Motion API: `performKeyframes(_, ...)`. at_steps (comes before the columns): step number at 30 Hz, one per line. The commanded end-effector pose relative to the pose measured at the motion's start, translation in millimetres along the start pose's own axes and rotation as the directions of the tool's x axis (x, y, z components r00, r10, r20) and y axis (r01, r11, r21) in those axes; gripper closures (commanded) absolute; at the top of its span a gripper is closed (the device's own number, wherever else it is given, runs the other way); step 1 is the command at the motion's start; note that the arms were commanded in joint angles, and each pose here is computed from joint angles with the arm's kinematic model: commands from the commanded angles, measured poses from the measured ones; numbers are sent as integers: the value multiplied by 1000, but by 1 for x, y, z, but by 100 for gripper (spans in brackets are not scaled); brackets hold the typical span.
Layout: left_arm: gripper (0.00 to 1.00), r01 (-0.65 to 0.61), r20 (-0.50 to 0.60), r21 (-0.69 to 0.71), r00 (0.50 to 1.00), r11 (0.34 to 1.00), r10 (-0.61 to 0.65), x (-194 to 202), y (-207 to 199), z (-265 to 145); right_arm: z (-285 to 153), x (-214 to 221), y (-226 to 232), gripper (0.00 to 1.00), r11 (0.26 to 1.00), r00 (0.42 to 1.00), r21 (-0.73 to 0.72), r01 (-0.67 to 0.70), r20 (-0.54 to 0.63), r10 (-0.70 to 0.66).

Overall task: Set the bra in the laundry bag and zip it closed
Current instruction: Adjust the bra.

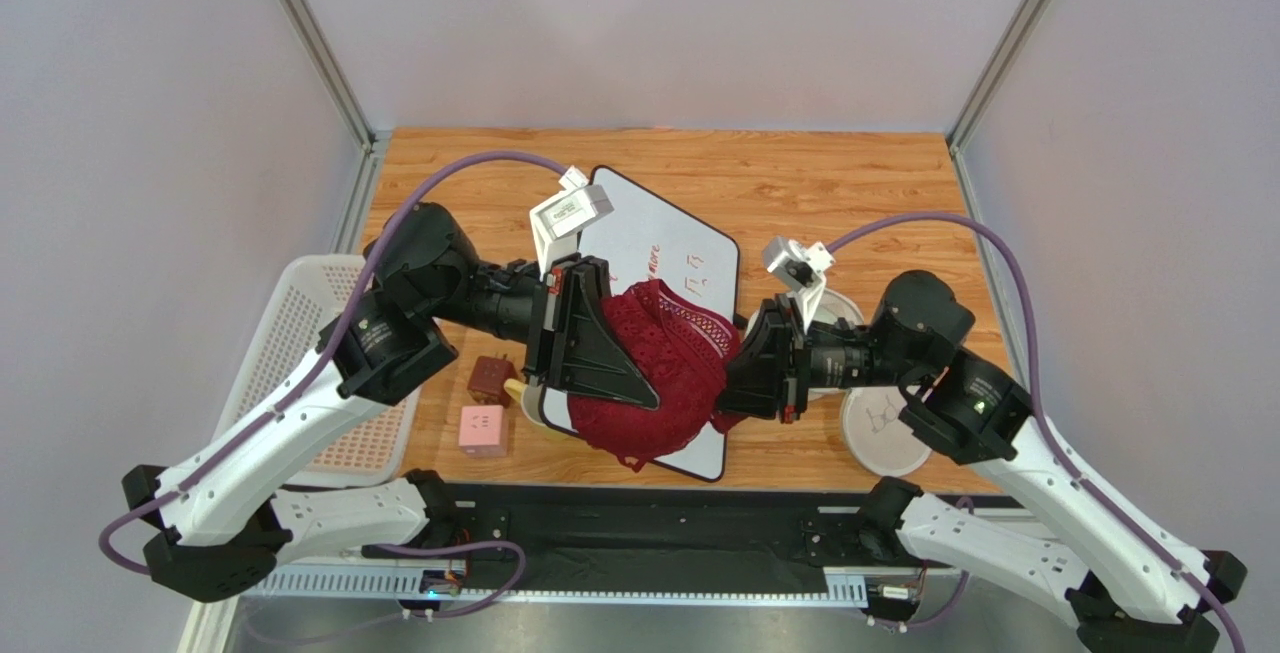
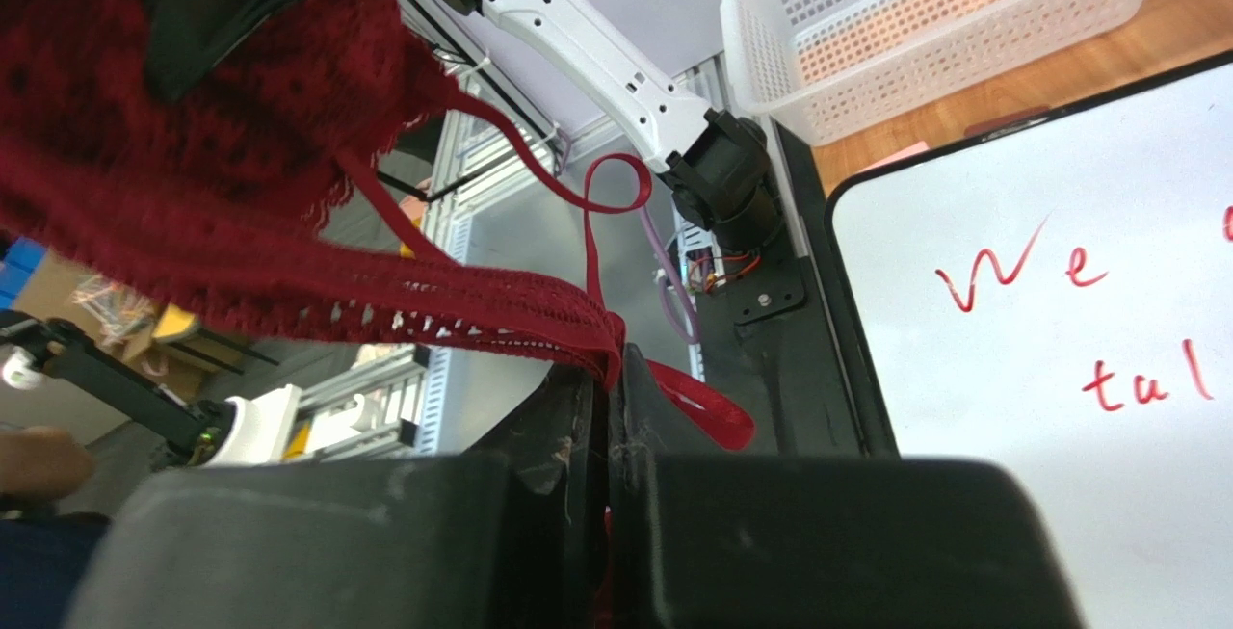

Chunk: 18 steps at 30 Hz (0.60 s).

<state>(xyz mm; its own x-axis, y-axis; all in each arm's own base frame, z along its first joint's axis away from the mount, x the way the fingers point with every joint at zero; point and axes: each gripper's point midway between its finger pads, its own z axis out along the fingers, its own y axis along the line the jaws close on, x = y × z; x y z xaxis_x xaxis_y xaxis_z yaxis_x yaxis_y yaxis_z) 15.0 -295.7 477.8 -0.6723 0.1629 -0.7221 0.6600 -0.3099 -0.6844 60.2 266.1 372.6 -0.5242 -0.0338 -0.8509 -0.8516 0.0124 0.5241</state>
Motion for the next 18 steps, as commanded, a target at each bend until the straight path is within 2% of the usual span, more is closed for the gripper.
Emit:
performKeyframes(1,100,-30,-11,32,999,999,31,-1,2,4,15,-24,0,100,996,994,-14,-92,66,93)
performKeyframes(3,100,-34,-8,21,999,999,34,-1,11,6,18,-33,2,100,992,987,-25,-127,100,129)
performKeyframes(5,100,-29,-8,16,1000,999,29,0,21,9,19,-40,-10,100,986,977,35,-165,146,158)
performKeyframes(12,100,-57,-43,-54,998,997,54,1,58,20,18,-54,-26,100,949,931,109,-297,254,262)
performKeyframes(15,100,-56,-41,-56,998,997,54,-1,65,24,12,-60,-22,100,957,920,88,-278,310,239)
performKeyframes(18,100,-56,-48,-113,998,992,51,-3,77,24,6,-63,-13,100,966,912,42,-253,343,224)
